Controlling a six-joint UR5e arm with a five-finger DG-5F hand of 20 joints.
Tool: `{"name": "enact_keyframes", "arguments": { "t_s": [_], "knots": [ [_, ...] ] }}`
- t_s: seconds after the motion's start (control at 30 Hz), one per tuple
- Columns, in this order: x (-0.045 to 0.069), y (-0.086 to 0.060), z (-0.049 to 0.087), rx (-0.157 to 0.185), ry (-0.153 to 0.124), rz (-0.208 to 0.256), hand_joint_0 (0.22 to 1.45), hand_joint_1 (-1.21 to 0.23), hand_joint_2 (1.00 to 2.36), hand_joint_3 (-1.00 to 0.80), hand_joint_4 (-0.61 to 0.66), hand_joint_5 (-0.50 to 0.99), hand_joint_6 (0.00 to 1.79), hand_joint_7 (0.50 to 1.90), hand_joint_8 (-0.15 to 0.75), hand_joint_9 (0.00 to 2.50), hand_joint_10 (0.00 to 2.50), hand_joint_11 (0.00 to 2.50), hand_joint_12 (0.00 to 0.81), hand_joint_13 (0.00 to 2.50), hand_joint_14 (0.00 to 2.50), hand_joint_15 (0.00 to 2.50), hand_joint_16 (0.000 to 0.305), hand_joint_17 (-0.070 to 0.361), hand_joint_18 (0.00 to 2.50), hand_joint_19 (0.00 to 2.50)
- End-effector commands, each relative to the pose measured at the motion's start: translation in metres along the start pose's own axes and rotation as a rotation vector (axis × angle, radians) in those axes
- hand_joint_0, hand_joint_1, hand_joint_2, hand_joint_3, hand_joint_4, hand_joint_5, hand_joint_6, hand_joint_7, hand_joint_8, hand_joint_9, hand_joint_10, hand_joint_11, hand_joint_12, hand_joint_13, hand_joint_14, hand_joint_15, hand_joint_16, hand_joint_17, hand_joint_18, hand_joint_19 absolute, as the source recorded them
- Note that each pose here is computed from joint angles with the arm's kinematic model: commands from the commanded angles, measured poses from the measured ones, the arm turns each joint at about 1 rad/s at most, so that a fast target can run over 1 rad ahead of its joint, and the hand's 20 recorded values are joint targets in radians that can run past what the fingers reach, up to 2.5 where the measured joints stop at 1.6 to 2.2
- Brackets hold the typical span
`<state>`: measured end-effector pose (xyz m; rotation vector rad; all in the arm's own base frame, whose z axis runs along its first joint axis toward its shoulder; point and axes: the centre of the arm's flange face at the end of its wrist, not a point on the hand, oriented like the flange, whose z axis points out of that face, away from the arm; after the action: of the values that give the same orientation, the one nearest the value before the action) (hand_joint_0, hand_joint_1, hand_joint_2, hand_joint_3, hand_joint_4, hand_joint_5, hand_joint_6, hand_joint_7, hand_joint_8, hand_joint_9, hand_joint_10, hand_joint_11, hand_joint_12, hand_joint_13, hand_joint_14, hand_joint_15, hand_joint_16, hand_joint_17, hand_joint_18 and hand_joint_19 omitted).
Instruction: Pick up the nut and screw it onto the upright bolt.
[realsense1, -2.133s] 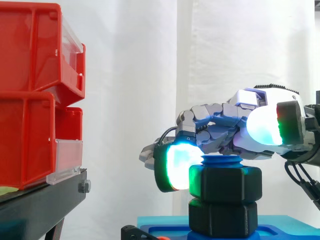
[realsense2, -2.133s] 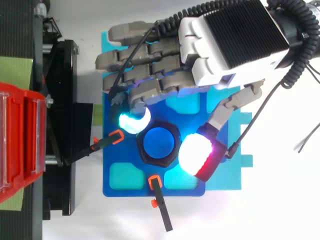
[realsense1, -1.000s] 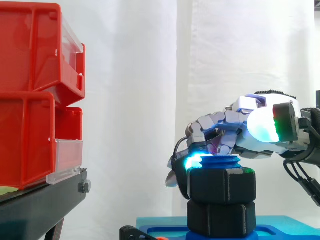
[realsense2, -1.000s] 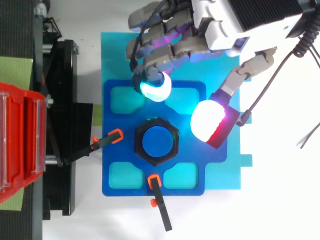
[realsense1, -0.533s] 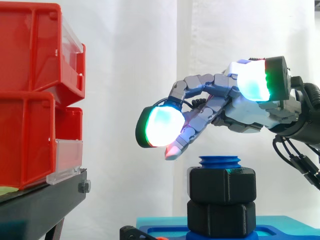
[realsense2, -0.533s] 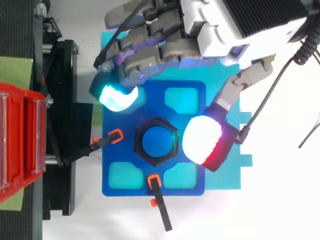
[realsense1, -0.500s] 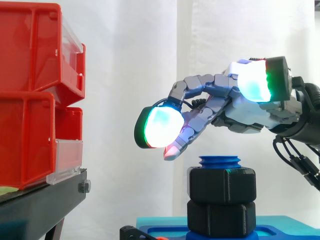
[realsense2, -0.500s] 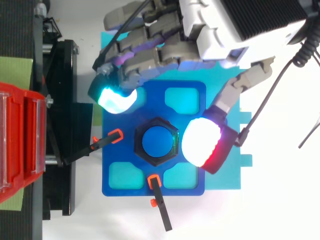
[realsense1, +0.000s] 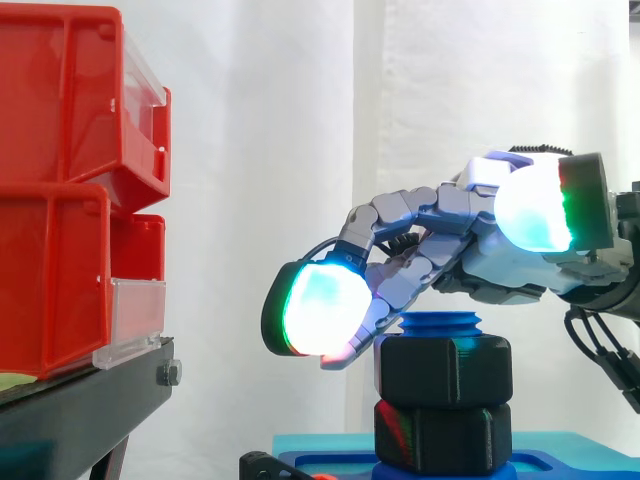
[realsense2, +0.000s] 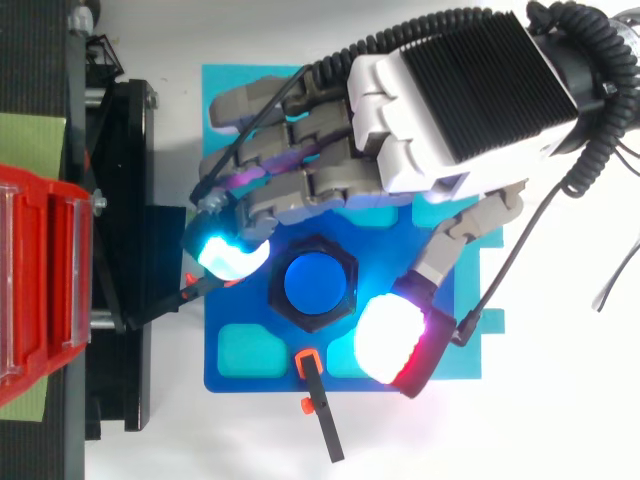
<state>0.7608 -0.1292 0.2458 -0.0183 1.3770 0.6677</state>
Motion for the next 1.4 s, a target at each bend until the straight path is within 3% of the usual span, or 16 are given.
{"name": "enact_keyframes", "arguments": {
  "t_s": [0.0, 0.57, 0.9, 1.37],
  "knots": [
    [0.003, 0.002, 0.002, -0.002, 0.005, 0.003, 0.44, -0.17, 1.0, -0.5, 0.19, -0.15, 0.5, 0.72, 0.274, 0.78, 0.0, 0.0, 0.341, 0.48, 0.0, 0.0, 0.04, 0.089, 0.26, 0.0],
    [0.011, 0.005, 0.0, 0.001, 0.023, 0.01, 0.45, -0.17, 1.0, -0.5, 0.23, -0.1, 0.5, 0.94, 0.287, 0.79, 0.0, 0.0, 0.338, 0.49, 0.0, 0.0, 0.038, 0.086, 0.27, 0.0],
    [0.004, 0.0, -0.002, 0.0, 0.003, 0.002, 0.46, -0.19, 1.0, -0.5, 0.23, -0.08, 0.5, 1.05, 0.296, 0.82, 0.0, 0.0, 0.33, 0.52, 0.0, 0.0, 0.036, 0.081, 0.31, 0.0],
    [0.0, -0.008, -0.009, 0.011, 0.001, -0.002, 0.46, -0.21, 1.0, -0.5, 0.21, -0.05, 0.5, 1.21, 0.3, 0.85, 0.0, 0.0, 0.32, 0.54, 0.0, 0.0, 0.034, 0.077, 0.34, 0.0]
  ]
}}
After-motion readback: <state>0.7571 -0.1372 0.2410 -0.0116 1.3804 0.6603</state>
